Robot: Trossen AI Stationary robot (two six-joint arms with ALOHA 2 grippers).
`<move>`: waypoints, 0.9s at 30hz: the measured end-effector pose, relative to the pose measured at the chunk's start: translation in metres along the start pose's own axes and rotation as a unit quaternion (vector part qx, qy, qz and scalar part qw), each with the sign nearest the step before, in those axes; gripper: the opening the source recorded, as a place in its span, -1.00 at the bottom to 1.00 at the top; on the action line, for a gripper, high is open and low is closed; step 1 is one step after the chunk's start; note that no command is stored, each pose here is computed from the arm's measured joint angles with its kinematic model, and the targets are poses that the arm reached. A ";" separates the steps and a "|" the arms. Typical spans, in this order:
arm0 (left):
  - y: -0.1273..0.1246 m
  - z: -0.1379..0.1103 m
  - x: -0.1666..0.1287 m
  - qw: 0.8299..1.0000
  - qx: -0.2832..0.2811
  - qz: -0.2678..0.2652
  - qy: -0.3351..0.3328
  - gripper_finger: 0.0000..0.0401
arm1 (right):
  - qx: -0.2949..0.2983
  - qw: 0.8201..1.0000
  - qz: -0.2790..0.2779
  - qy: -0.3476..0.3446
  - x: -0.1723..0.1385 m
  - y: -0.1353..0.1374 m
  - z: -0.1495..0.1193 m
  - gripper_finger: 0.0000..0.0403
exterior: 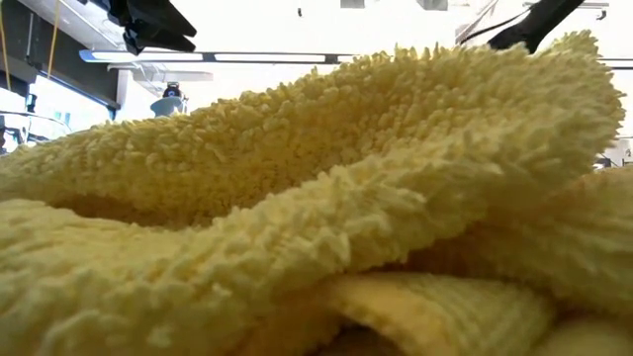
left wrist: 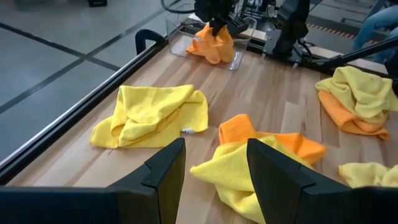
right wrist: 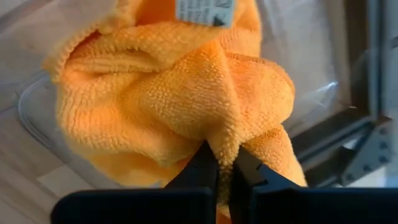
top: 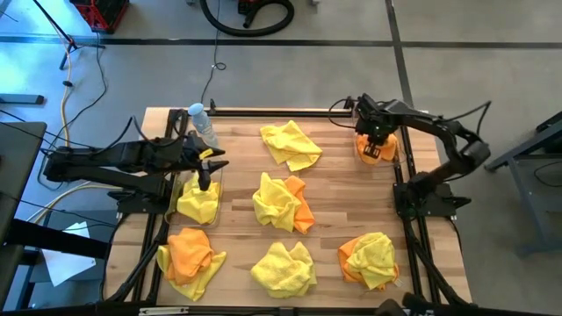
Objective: Sort microfiber towel by color & place in baskets
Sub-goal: Put the orange microfiber cloth into the right transparent bin, then put the yellow microfiber cloth into the left transparent bin
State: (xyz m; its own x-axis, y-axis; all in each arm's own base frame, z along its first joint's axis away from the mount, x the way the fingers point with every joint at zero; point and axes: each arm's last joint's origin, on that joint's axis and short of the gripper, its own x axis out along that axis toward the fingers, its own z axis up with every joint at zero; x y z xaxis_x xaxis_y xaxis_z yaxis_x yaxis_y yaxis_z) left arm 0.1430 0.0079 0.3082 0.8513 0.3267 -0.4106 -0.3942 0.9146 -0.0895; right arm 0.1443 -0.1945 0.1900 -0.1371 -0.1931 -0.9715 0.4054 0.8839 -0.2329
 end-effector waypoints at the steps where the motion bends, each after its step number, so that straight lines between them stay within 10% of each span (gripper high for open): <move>1: 0.000 0.000 0.000 1.000 0.000 0.000 0.001 -0.20 | 0.000 1.000 0.002 0.005 0.002 0.000 0.001 -0.92; 13: 0.000 0.000 0.002 1.000 0.001 0.010 -0.002 -0.20 | 0.009 1.000 -0.018 -0.019 -0.025 -0.001 -0.011 -0.25; 27: -0.025 0.024 0.051 0.998 0.047 0.012 0.046 -0.20 | 0.145 0.971 -0.025 -0.187 -0.108 0.013 -0.075 -0.19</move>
State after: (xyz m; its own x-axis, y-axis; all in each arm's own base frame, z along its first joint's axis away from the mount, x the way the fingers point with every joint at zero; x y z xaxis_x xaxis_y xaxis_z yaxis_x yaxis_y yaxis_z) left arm 0.2043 0.0070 0.3117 0.8045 0.3299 -0.4940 -0.3765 0.9264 0.0055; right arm 0.0969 -0.1298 0.2953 0.1519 -0.4221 -0.8937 0.6511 0.7231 -0.2308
